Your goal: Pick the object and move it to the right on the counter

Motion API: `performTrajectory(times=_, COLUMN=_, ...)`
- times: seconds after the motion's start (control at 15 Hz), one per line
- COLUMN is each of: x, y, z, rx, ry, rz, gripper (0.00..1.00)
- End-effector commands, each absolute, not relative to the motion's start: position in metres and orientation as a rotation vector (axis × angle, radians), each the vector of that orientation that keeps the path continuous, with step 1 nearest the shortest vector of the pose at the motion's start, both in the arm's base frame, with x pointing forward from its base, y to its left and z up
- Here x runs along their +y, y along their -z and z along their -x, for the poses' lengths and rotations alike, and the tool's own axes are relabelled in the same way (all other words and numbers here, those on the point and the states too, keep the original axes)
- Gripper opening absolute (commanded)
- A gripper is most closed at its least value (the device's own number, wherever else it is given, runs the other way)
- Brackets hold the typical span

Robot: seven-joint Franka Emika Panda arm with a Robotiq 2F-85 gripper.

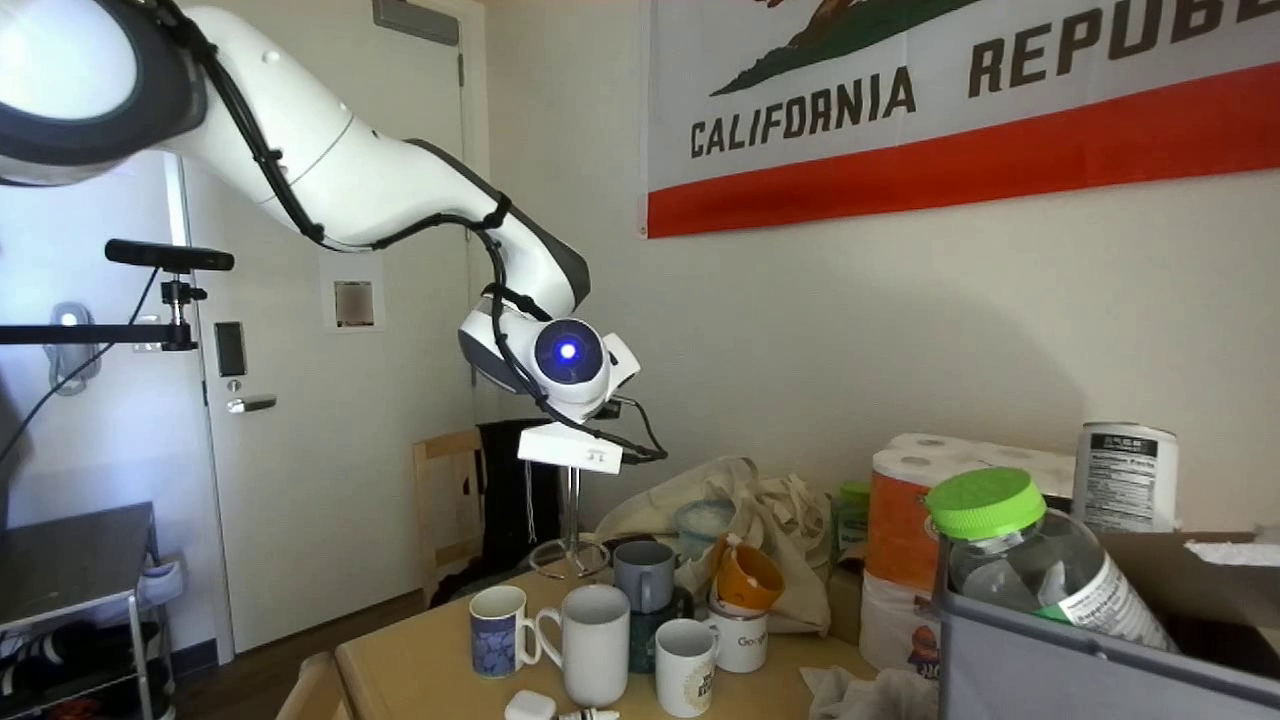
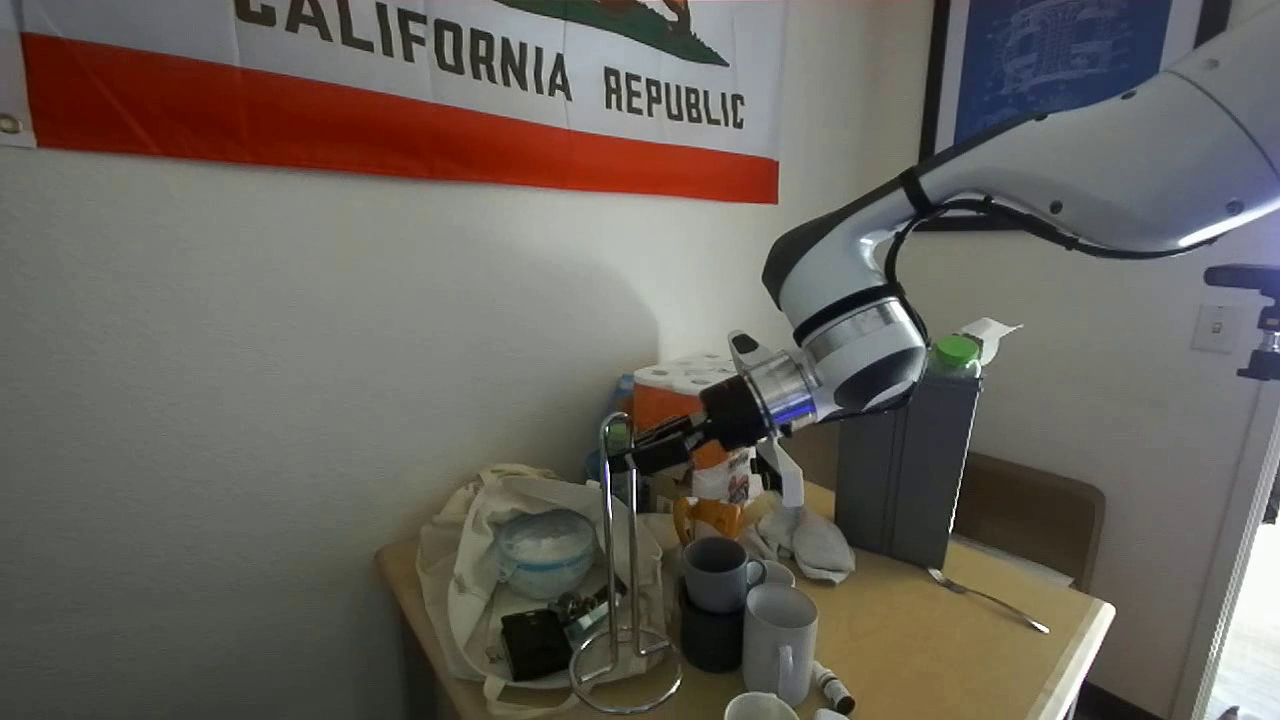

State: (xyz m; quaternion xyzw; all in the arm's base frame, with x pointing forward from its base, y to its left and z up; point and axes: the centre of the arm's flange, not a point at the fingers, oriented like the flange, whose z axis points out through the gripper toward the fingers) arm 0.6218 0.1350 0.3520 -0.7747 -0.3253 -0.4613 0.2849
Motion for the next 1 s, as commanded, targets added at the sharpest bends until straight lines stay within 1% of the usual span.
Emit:
performTrajectory(times=0.0, x=0.127, y=-0.394, z=-0.625, rx=-0.797, ry=1.308, rz=2.103, gripper=0.02)
performTrajectory(times=0.6, x=0.064, y=-0.484, z=-0.627, rx=-0.597, ry=1.492, rz=2.154, gripper=0.02)
performTrajectory(times=0.93, x=0.031, y=-0.516, z=-0.622, rx=-0.478, ry=1.568, rz=2.18, gripper=0.02)
